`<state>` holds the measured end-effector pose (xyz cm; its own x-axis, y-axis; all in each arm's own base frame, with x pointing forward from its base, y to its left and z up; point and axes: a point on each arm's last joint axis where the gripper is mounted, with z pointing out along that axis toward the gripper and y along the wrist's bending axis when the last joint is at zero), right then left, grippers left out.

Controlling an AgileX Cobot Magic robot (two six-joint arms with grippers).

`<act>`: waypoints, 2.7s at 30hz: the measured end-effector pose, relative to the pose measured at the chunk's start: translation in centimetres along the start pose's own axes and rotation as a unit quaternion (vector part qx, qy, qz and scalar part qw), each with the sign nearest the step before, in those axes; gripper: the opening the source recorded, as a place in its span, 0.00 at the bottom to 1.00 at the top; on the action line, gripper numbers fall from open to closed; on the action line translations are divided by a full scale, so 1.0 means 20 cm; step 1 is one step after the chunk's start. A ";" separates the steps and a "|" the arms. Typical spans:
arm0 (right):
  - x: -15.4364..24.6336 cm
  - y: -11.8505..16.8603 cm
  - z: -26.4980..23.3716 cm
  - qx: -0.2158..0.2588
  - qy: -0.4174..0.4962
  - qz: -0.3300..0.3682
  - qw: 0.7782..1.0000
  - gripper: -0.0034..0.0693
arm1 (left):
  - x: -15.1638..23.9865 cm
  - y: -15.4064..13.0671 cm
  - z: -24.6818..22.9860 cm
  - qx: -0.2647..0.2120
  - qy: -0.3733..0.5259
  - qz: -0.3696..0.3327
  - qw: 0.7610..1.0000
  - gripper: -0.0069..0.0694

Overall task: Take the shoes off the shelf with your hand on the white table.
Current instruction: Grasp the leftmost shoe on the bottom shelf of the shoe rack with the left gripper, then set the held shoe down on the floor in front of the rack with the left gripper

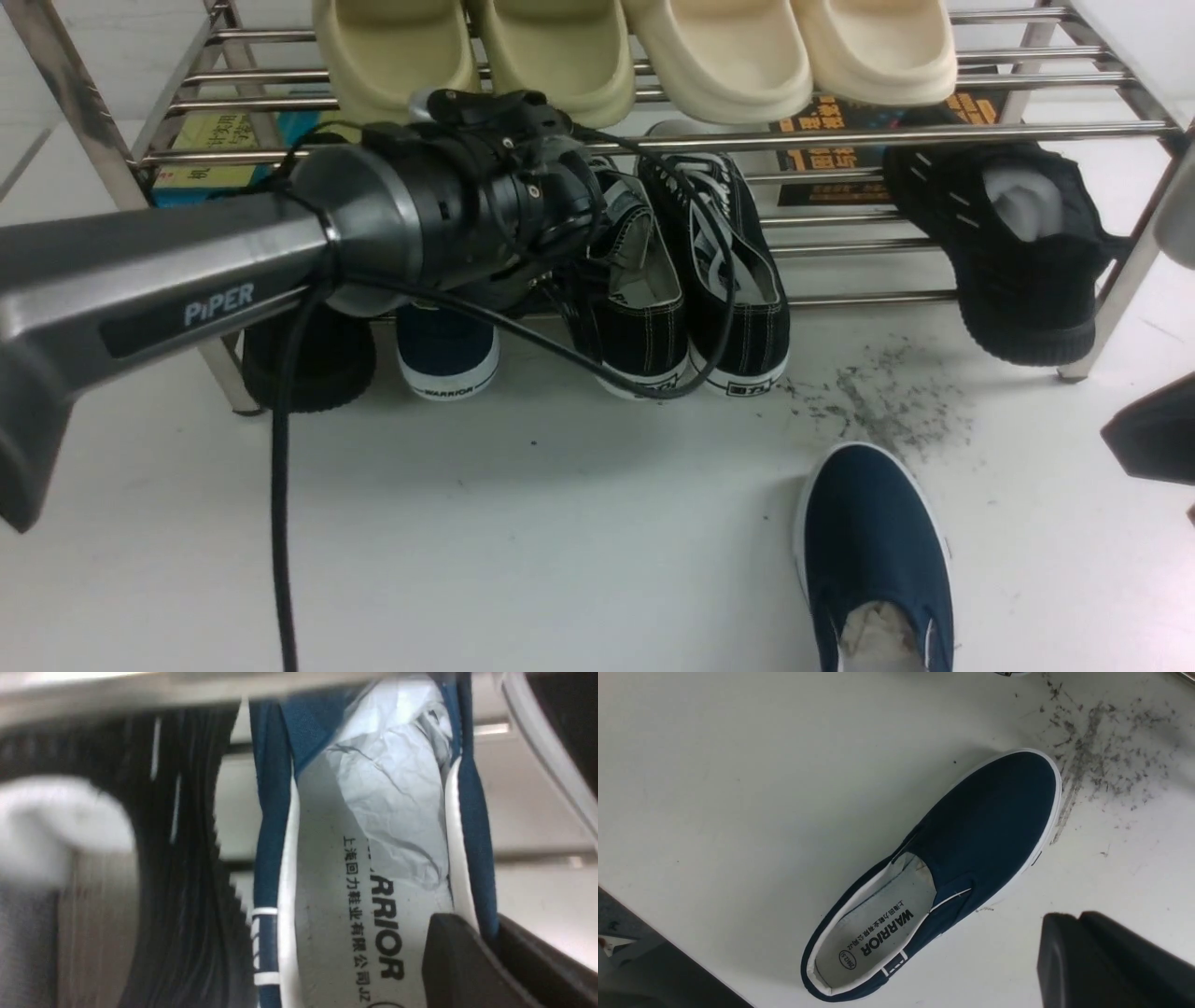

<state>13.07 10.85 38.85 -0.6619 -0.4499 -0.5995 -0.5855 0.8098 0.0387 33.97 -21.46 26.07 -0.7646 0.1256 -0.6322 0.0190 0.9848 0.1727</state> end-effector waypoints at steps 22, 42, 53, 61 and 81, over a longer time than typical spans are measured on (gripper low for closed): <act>0.04 -0.01 -0.11 0.000 -0.045 -0.001 0.999 0.16 | 0.24 0.03 -0.94 0.173 0.094 0.016 0.980 0.15; 0.16 -0.02 -0.31 -0.003 -0.105 0.001 0.994 0.17 | 0.69 -0.32 -1.06 0.176 0.131 0.091 0.971 0.15; 0.16 -0.02 -0.31 -0.007 -0.105 0.002 0.994 0.18 | 0.88 -0.66 -0.75 0.156 0.142 0.158 0.964 0.15; 0.16 -0.02 -0.31 -0.007 -0.104 0.003 0.995 0.19 | 0.86 -0.70 -0.72 0.167 0.100 0.173 0.965 0.15; 0.25 -0.03 -0.37 -0.002 -0.091 0.005 0.996 0.19 | 0.60 -0.64 -0.97 0.162 0.055 0.148 0.974 0.66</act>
<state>6.64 5.30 41.84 -0.5722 -0.3668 -0.7335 -0.5823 0.8115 0.0484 12.15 -34.80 30.96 -0.7593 0.4139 -0.5022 0.4379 0.8958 0.0761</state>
